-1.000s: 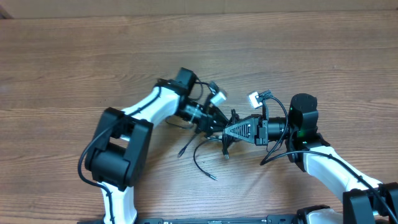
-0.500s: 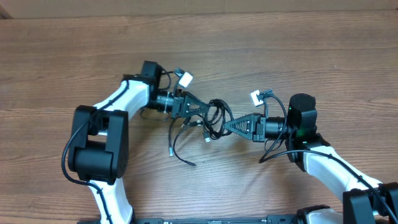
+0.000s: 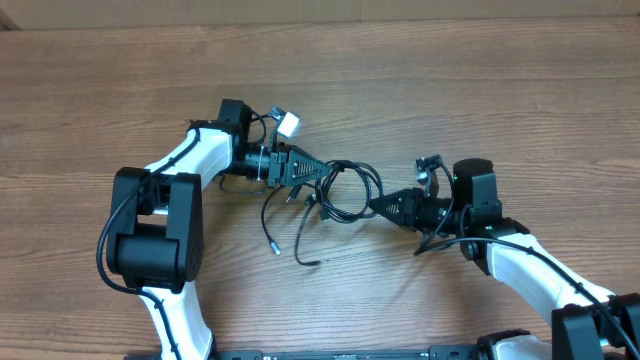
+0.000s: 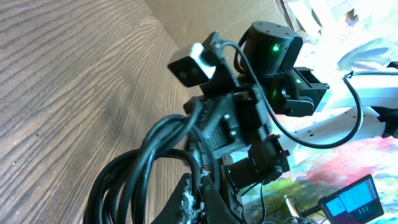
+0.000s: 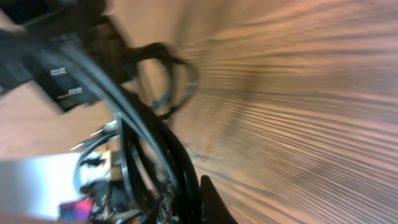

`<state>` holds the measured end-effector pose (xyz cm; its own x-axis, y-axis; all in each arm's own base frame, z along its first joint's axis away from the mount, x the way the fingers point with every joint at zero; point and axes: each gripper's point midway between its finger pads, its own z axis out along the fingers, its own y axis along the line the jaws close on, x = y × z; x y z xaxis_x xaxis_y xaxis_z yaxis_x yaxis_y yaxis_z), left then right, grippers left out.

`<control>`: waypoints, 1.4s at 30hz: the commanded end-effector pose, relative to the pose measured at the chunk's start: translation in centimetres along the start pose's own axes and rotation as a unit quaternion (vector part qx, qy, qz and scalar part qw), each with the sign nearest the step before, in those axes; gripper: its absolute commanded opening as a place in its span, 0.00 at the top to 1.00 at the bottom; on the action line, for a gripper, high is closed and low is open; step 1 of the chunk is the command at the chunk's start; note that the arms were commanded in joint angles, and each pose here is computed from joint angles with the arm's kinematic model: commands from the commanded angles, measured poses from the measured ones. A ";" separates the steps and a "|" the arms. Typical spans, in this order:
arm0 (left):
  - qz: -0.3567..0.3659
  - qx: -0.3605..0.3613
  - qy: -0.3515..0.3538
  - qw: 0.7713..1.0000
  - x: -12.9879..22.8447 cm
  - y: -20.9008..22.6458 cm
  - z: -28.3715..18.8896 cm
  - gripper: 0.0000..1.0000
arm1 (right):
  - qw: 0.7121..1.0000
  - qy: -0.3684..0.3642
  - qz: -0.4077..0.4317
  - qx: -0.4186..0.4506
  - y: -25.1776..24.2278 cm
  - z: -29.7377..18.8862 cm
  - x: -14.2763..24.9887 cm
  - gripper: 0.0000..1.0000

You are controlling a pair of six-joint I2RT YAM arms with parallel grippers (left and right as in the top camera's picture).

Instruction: Untangle cables

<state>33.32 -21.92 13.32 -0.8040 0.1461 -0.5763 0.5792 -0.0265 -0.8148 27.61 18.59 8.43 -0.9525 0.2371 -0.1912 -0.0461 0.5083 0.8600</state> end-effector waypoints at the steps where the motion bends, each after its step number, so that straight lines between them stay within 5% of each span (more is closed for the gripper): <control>1: 0.019 0.026 -0.028 0.999 -1.5 -1.4 -0.7 0.96 | 0.995 -0.046 0.012 0.086 -3.2 -0.4 -1.3 0.96; 14: 0.126 0.046 0.013 0.991 -1.6 -8.8 2.1 0.96 | 0.993 -0.053 0.017 0.103 -3.8 -0.5 -1.4 0.96; 21: 0.154 -0.085 0.070 0.982 -0.8 -4.3 0.0 0.96 | 0.991 -0.064 0.033 0.116 -4.3 -0.7 -1.7 0.96; 25: 0.086 -0.182 0.072 0.977 -1.5 -0.9 -2.1 0.95 | 0.988 -0.078 0.048 0.127 -4.7 -0.8 -2.1 0.96; 28: -0.025 -0.355 0.074 0.932 -1.3 4.3 -5.5 0.96 | 0.987 -0.079 0.052 0.128 -4.8 -0.9 -2.1 0.96; 31: -0.159 -0.541 0.030 0.825 -0.2 8.2 -11.1 0.96 | 0.987 -0.079 0.051 0.128 -4.8 -0.9 -2.1 0.96; 34: -0.224 -0.633 -0.010 0.741 0.8 9.1 -14.8 0.96 | 0.987 -0.079 0.051 0.128 -4.8 -0.9 -2.1 0.96; 36: -0.225 -0.653 -0.010 0.723 1.0 9.3 -15.7 0.88 | 0.987 -0.079 0.051 0.128 -4.8 -0.9 -2.1 0.96; 37: -0.225 -0.657 -0.009 0.719 1.1 9.3 -15.9 0.69 | 0.987 -0.079 0.051 0.128 -4.8 -0.9 -2.1 0.96; 42: -0.226 -0.643 -0.009 0.731 1.0 9.2 -15.2 0.32 | 0.987 -0.079 0.051 0.128 -4.8 -0.9 -2.1 0.96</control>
<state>39.13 -7.98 5.37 -0.9648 -0.0926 -0.2461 -0.0348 0.9727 -0.2294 29.36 15.14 5.09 -0.8942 0.4048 -0.1911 0.1413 0.6603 0.7375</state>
